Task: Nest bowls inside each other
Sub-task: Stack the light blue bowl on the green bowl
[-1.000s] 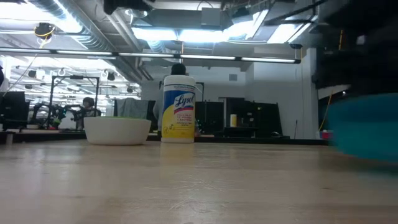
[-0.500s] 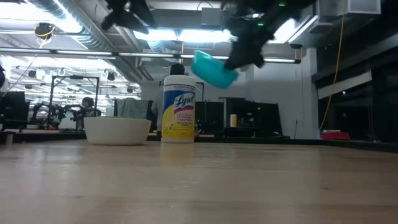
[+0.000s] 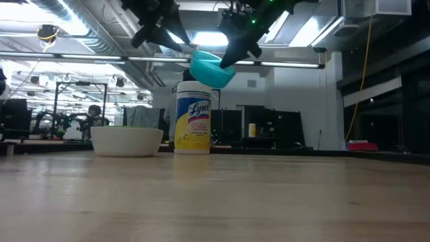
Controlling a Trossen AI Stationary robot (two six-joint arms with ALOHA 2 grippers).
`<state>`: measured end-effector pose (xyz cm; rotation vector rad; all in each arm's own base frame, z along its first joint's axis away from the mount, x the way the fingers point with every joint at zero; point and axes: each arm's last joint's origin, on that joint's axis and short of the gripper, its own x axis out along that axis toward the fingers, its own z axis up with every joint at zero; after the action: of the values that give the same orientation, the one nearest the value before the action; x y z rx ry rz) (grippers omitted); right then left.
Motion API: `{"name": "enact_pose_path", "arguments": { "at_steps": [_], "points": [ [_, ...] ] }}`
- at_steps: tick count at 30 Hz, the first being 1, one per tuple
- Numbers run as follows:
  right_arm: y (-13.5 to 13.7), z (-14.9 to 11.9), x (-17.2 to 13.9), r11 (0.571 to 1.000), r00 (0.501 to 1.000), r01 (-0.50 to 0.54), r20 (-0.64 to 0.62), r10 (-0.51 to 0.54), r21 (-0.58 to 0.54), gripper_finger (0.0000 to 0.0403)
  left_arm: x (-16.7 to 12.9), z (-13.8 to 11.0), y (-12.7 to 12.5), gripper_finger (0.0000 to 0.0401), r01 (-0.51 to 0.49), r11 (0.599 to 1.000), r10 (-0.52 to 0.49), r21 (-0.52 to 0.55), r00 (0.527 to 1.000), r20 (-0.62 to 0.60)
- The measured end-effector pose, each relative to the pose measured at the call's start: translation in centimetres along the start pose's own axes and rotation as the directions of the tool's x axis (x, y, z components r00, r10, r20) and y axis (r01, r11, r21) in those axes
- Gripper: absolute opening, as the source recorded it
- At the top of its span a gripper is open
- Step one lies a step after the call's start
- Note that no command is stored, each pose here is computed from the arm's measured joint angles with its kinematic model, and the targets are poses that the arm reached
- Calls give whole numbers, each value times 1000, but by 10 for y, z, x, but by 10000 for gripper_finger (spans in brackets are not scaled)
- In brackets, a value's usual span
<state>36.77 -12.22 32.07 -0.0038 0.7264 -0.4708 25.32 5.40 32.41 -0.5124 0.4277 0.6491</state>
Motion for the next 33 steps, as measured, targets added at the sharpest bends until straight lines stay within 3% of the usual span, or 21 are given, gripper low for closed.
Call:
{"name": "enact_pose_path", "arguments": {
  "at_steps": [8, 14, 19, 22, 26, 33],
  "points": [
    [0, 2, 0, 1000, 1000, -4, 17, 4, -9, 1, 6, 18, 14, 139, -3, 997, 9, -72, 996, 91],
    [0, 4, 0, 1000, 999, -9, 40, 9, -9, 1, 22, 19, 14, 134, 46, 995, -40, -90, 997, 61],
    [0, 3, 0, 1000, 999, -21, 32, 22, -17, 1, 38, 13, 13, 126, 11, 991, -8, -132, 1000, 25],
    [0, 3, 0, 1000, 999, -24, 32, 24, -18, 1, 44, 9, 15, 94, -50, 982, 53, -182, 999, 12],
    [4, 2, 0, 999, 999, -32, 29, 32, -25, 1, 46, 10, 20, 20, -87, 977, 91, -192, 996, 11],
    [16, 20, -16, 991, 988, -113, 94, 120, -73, 10, 46, 10, 27, 4, -144, 970, 148, -195, 989, 4]
  ]
}}
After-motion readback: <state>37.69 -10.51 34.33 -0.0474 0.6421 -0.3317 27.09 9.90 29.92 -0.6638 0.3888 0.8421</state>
